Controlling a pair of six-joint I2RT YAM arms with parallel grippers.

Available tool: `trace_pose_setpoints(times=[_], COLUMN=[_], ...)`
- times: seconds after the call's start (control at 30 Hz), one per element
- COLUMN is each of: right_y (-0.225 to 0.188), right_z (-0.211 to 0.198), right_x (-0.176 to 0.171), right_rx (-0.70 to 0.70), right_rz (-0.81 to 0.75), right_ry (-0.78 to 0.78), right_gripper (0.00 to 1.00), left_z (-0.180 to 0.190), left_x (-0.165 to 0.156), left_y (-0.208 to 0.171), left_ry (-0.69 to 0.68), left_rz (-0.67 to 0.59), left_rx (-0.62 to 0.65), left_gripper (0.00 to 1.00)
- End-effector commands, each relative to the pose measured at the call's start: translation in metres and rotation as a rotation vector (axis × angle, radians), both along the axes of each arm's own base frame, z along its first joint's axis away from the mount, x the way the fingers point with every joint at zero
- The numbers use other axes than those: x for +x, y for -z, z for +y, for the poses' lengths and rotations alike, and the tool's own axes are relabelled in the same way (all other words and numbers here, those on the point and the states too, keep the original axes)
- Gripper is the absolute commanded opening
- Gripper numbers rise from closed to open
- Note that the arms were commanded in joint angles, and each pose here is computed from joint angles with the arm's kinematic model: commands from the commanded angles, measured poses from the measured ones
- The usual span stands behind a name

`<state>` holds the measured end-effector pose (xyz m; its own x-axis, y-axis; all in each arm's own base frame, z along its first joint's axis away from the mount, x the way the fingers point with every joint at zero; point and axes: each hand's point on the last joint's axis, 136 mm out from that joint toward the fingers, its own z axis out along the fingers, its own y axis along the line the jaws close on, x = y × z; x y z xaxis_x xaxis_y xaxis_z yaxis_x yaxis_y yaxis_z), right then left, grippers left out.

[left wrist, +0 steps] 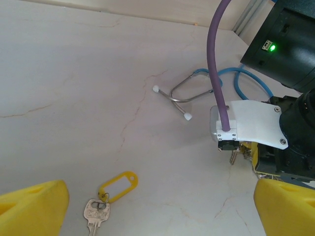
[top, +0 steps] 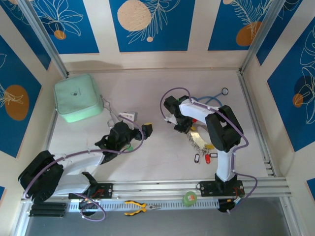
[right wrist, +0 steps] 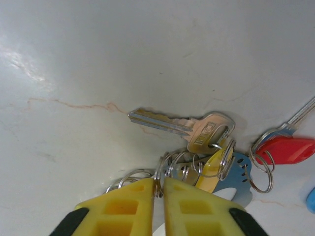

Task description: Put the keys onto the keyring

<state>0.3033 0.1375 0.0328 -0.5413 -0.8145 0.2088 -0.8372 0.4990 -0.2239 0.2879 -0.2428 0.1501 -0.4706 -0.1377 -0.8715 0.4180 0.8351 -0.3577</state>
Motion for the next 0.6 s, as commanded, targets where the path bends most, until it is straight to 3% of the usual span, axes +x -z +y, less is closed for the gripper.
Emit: trace_pose_setpoints(times=[0.0,0.4,0.57], right_y=[-0.004,0.0027,-0.0012], right_z=[0.0017,-0.0005,0.0009], right_x=[-0.0002,0.001,0.0024], right_rx=[-0.017,-0.034,-0.02], right_rz=[0.008,0.014,0.002], right_ry=[-0.01,-0.008,-0.004], right_gripper=[0.13,0.13,0.03], left_z=[0.0005,0.0026,0.0038], left_x=[-0.0017,-0.0011,-0.0008], left_y=[-0.002,-0.0038,-0.0045], left_ry=[-0.006,-0.014,-0.018], left_rz=[-0.013,-0.019,-0.022], left_rx=[0.005,0.004,0.008], left_gripper=[0.96,0.96,0.96])
